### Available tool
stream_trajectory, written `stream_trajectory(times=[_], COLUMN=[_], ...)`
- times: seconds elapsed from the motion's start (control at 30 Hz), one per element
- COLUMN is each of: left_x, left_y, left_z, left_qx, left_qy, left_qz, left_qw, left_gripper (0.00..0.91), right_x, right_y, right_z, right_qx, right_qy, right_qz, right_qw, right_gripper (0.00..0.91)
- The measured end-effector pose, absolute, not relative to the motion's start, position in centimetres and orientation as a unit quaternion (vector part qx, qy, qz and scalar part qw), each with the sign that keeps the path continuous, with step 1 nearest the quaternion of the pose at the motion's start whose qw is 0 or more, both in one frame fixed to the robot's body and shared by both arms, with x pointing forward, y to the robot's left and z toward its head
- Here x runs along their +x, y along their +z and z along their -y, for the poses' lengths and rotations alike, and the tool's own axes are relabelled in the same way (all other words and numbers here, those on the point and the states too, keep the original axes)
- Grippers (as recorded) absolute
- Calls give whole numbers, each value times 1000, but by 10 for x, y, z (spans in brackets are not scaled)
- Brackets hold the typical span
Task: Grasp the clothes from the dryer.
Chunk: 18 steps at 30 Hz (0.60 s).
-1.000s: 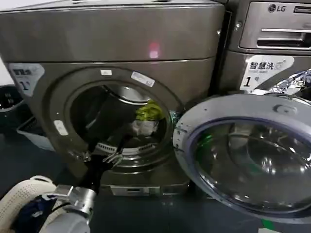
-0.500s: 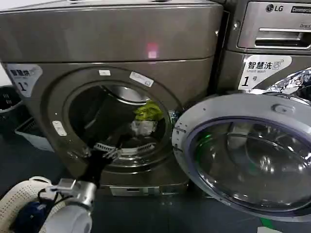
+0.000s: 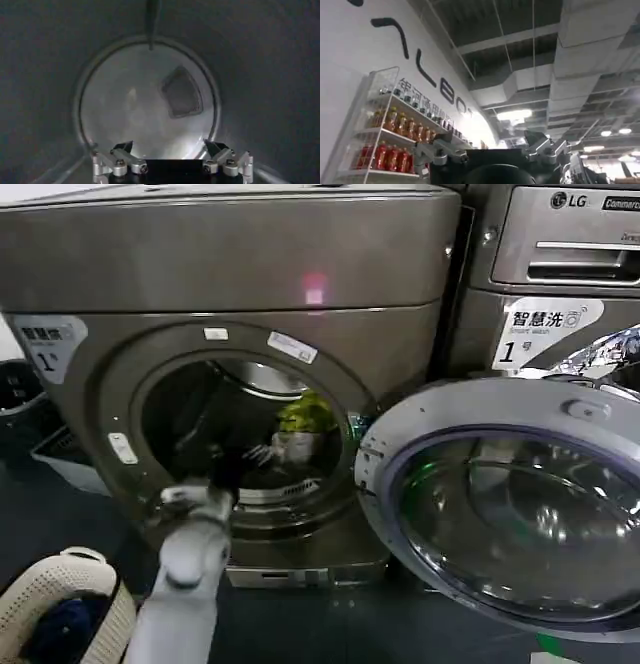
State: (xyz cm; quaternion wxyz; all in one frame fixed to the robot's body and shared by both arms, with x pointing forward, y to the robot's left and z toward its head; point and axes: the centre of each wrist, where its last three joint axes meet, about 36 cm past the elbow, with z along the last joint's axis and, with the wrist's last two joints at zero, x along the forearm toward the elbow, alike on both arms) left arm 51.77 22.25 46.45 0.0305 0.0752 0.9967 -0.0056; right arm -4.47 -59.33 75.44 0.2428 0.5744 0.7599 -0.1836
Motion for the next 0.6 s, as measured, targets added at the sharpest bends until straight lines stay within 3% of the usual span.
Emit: stream_trajectory(times=[0.6], left_x=[713], left_y=[470], left_z=[-245], left_qx=[234], left_qy=[219], left_qz=[-945], left_qw=[-66], left_gripper=[907], right_x=[-48], right_y=[753], right_z=[597], right_qx=[578], right_qy=[-179], right_qz=[-759], right_qw=[241], right_gripper=[907])
